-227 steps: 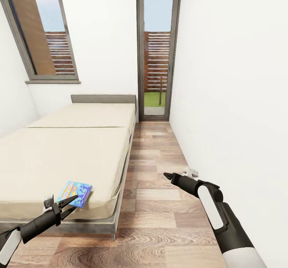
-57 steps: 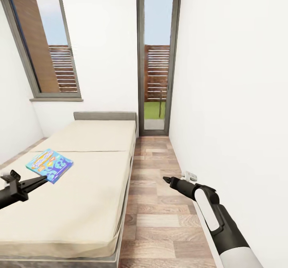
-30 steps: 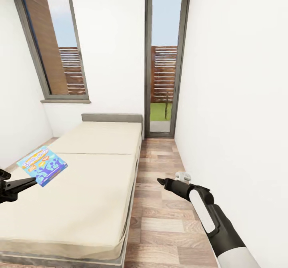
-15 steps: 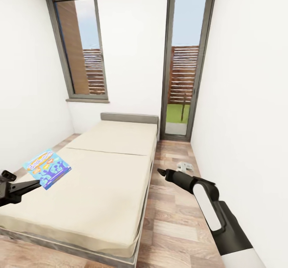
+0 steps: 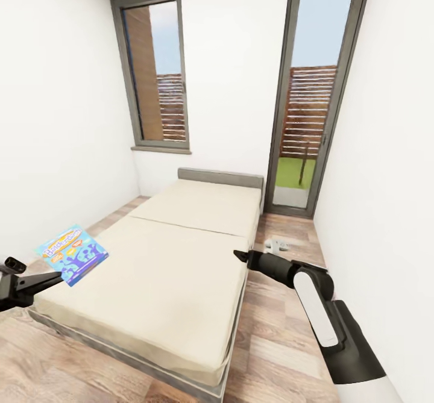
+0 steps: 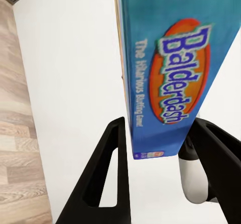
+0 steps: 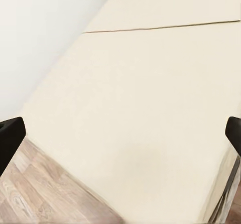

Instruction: Put all the toys in the child's room - the three board games (two on the bed and one on the table), the two jigsaw puzzles on the table, and the tennis ball on the table - inside the toy box on the table in the child's room.

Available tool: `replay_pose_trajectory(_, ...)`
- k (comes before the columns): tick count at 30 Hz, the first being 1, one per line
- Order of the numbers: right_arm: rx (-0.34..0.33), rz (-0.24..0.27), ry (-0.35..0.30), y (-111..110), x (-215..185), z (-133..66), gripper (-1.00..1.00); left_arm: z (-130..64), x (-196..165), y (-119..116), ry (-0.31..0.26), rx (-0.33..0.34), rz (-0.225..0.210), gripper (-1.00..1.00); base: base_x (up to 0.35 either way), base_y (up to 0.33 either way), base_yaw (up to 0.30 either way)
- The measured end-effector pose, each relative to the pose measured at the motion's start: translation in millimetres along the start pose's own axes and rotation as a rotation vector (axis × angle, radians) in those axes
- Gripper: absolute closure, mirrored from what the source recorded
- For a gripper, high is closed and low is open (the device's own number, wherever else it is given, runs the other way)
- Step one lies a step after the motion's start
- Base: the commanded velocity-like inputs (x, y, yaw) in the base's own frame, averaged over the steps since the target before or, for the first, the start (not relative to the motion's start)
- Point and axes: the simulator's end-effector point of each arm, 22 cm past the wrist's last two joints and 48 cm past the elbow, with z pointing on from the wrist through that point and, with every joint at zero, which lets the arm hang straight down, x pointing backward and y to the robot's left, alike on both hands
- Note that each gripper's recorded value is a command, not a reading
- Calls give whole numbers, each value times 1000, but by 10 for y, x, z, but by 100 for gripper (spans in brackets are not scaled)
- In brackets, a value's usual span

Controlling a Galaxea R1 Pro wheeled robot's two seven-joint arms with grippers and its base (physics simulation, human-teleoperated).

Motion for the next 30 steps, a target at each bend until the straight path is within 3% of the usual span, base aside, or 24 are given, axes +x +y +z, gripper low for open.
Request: replay_pose_trajectory(30, 10, 17, 19, 135, -244, -83, -100, 11, -202, -266, 8, -10, -24, 100, 0, 0, 252)
